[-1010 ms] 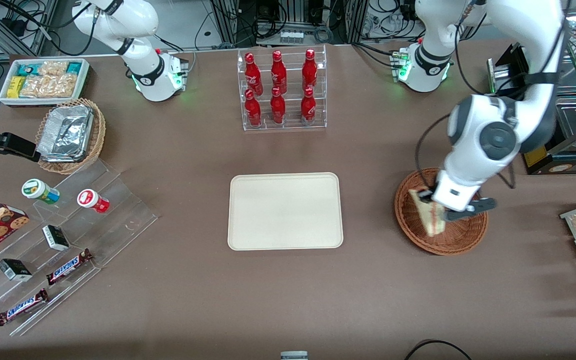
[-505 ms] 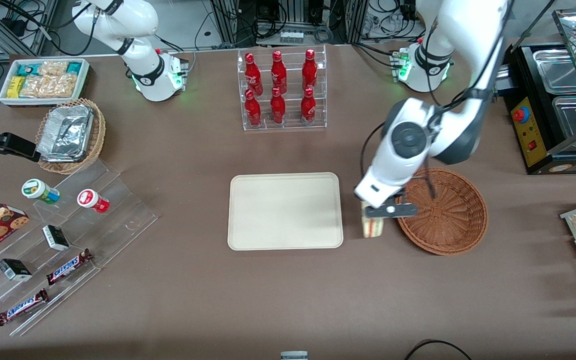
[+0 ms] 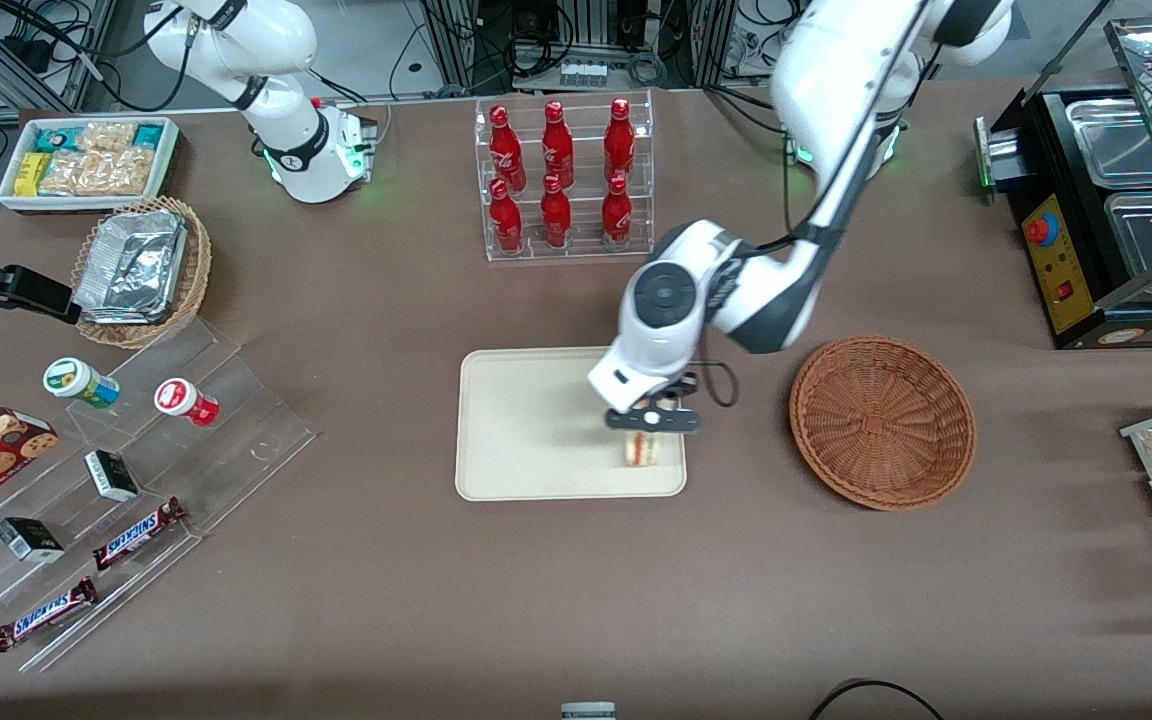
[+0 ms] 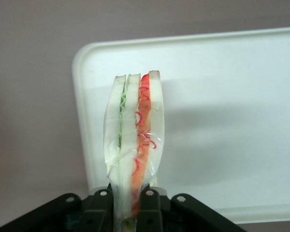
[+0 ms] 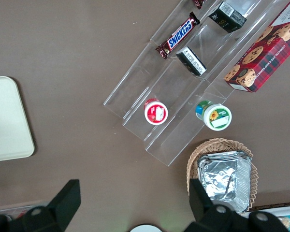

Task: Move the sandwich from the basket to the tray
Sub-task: 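Lower the sandwich onto the tray and open the left gripper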

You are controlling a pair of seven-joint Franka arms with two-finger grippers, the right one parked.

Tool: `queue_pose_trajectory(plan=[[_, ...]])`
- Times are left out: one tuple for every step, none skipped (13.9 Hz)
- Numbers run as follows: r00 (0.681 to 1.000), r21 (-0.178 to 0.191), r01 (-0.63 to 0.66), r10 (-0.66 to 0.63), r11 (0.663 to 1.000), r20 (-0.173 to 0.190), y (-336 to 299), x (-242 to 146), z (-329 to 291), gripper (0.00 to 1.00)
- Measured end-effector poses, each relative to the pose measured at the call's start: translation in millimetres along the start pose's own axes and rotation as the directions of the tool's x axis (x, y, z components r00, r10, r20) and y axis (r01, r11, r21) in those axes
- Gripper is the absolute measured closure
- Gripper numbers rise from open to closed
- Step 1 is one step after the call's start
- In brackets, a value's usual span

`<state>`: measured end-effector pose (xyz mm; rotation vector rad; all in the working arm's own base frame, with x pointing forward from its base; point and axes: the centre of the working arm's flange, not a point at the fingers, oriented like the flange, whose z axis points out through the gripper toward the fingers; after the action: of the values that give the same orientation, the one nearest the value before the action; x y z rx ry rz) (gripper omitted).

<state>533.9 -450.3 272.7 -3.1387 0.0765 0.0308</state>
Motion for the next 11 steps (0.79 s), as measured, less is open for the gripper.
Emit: queue_pose_trajectory(plan=[[1.000,-0.001,0.010,-0.010,1.000,0.001,13,-1,10,0.83],[1.000,-0.001,0.014,-0.014,1.000,0.002,21,0,17,0.83],[1.000,-0.002,0.015,-0.015,1.000,0.003,25,2,23,0.83],[1.000,-0.001,0.015,-0.014,1.000,0.004,28,3,28,0.83],[1.000,0.000,0.016,-0.016,1.000,0.006,29,3,31,0.83],[1.000,0.001,0.018,-0.018,1.000,0.007,29,3,33,0.83],[1.000,0.000,0.019,-0.019,1.000,0.006,31,2,35,0.83],[1.000,0.002,0.015,-0.015,1.000,0.005,34,0,36,0.82],[1.000,0.012,0.006,-0.006,1.000,0.000,36,-2,37,0.78],[1.000,0.029,-0.004,0.005,1.000,-0.012,39,-5,39,0.78],[1.000,0.042,-0.007,0.008,0.999,-0.023,42,-7,40,0.73]])
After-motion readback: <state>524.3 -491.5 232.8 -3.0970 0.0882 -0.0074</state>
